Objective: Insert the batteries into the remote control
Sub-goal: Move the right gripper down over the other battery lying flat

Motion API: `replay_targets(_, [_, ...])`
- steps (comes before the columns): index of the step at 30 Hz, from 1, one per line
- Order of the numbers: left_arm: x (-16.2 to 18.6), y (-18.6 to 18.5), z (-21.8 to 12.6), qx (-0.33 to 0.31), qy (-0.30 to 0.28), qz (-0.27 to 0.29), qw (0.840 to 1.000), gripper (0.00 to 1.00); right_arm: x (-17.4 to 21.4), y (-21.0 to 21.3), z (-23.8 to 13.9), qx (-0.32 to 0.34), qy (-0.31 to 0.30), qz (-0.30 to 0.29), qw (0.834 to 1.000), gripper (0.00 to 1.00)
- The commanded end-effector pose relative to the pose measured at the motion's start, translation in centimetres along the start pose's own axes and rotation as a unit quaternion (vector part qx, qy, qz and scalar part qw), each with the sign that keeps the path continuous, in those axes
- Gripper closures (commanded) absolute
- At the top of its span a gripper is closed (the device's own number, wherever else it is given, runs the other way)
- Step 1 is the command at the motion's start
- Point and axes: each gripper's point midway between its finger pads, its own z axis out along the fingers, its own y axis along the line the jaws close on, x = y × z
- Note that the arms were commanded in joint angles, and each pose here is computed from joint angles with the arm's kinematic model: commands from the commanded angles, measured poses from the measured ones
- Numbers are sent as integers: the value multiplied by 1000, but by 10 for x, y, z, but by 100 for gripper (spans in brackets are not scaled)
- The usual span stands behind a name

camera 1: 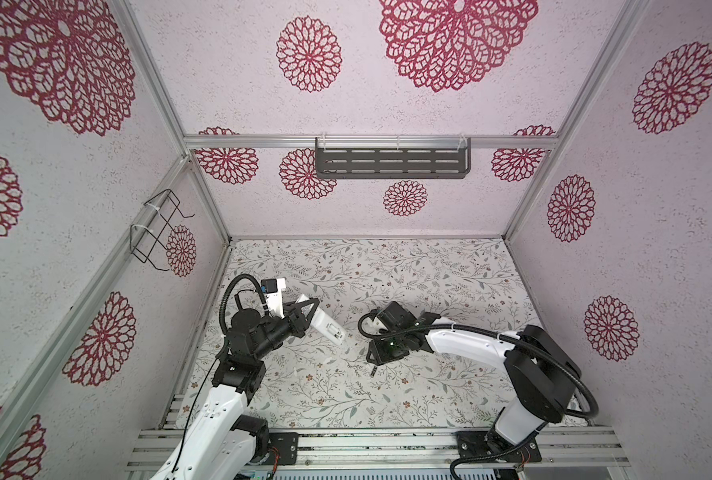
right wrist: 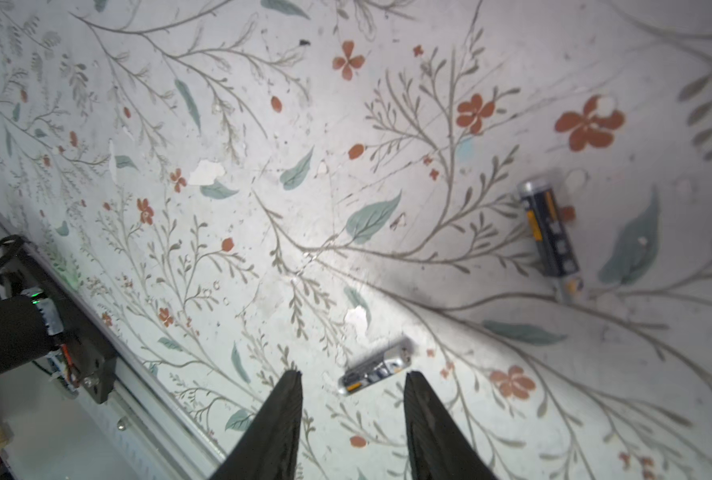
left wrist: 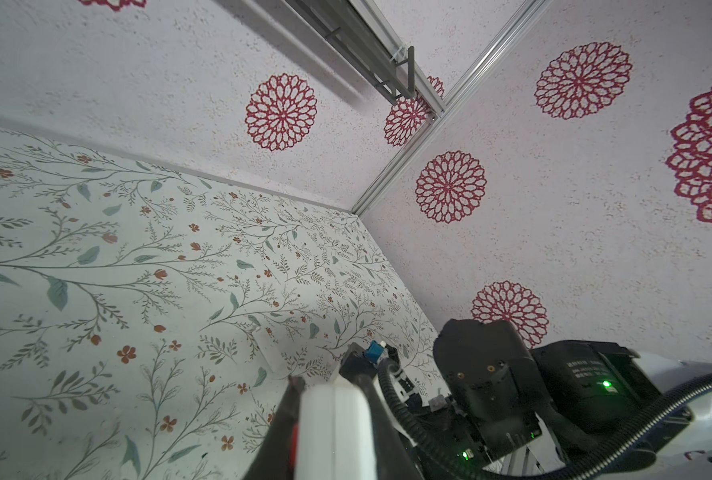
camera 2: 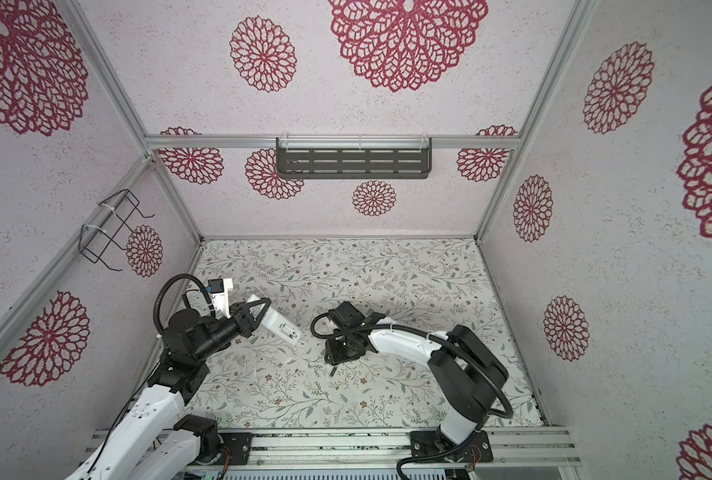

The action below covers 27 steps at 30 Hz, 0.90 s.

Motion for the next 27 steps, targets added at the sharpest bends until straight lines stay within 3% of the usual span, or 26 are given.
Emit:
replay_targets(1, [-10, 2, -3, -16, -16, 18, 1000, 100, -13, 10, 6, -25, 7, -48, 999, 56])
replay_targets(18, [-18, 4, -5, -18, -29, 25, 999, 100, -31, 47, 56, -132, 43, -101, 985, 60])
replay_targets(27, [-23, 3, -7, -16, -33, 23, 999, 100, -18, 30, 70, -105, 79, -98, 987, 63])
